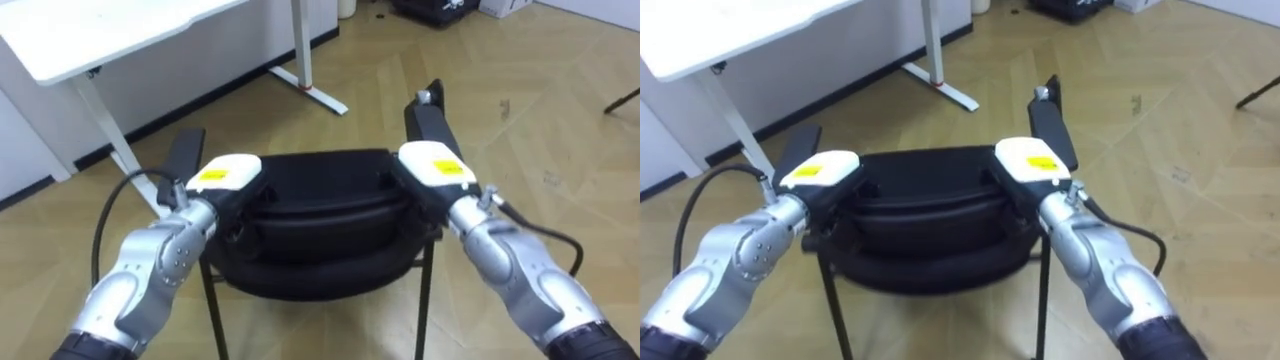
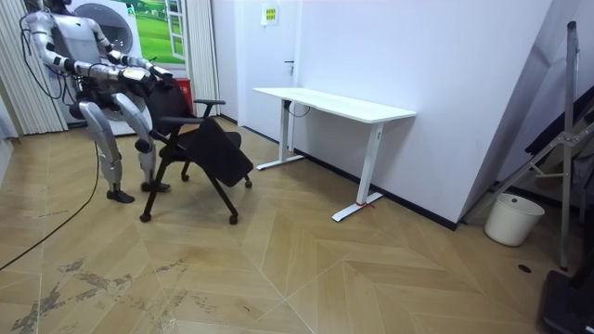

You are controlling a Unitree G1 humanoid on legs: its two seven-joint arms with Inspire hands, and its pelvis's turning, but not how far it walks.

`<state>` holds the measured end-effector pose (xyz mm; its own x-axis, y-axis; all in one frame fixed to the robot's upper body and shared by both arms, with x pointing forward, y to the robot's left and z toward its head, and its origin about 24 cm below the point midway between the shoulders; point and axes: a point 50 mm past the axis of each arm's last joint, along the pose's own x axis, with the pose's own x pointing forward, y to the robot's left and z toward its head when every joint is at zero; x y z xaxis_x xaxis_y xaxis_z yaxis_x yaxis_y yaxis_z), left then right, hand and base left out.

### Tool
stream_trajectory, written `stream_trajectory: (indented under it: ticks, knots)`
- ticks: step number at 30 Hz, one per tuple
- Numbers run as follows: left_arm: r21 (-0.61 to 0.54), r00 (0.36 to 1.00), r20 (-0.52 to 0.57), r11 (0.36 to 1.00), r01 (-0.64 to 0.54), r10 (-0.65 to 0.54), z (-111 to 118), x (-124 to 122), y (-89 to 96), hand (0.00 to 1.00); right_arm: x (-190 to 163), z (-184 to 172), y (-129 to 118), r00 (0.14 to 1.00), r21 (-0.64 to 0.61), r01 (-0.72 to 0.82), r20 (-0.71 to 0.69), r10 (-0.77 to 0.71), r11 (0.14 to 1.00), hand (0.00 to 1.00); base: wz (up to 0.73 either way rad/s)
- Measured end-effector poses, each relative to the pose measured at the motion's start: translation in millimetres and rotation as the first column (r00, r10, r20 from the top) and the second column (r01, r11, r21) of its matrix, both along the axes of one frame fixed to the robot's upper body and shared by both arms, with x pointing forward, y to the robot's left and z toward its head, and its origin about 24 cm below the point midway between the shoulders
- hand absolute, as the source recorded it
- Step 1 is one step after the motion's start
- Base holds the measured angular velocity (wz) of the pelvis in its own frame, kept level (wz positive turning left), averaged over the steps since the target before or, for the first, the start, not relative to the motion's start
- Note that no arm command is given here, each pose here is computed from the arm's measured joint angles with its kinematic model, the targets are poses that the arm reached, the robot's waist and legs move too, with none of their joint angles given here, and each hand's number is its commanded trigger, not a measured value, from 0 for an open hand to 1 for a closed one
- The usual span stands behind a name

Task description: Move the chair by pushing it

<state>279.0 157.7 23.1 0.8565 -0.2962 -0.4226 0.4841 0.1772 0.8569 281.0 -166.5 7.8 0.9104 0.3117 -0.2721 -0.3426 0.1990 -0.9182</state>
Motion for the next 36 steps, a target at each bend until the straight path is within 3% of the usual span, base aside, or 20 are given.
stream_trajectory:
  ticks: [15, 36]
  knots:
    - [-0.031, 1.000, 0.022, 0.999, 0.017, -0.016, 3, 0, -0.9, 1.00, -4, 5, -3, 0.997, -0.023, -0.005, 0.078, 0.006, 1.000, 1.00, -0.11]
    - [-0.042, 0.994, 0.101, 0.998, 0.040, -0.036, 10, 6, -3.1, 1.00, -1, 10, -8, 0.993, 0.005, 0.018, 0.120, -0.019, 1.000, 1.00, 0.20]
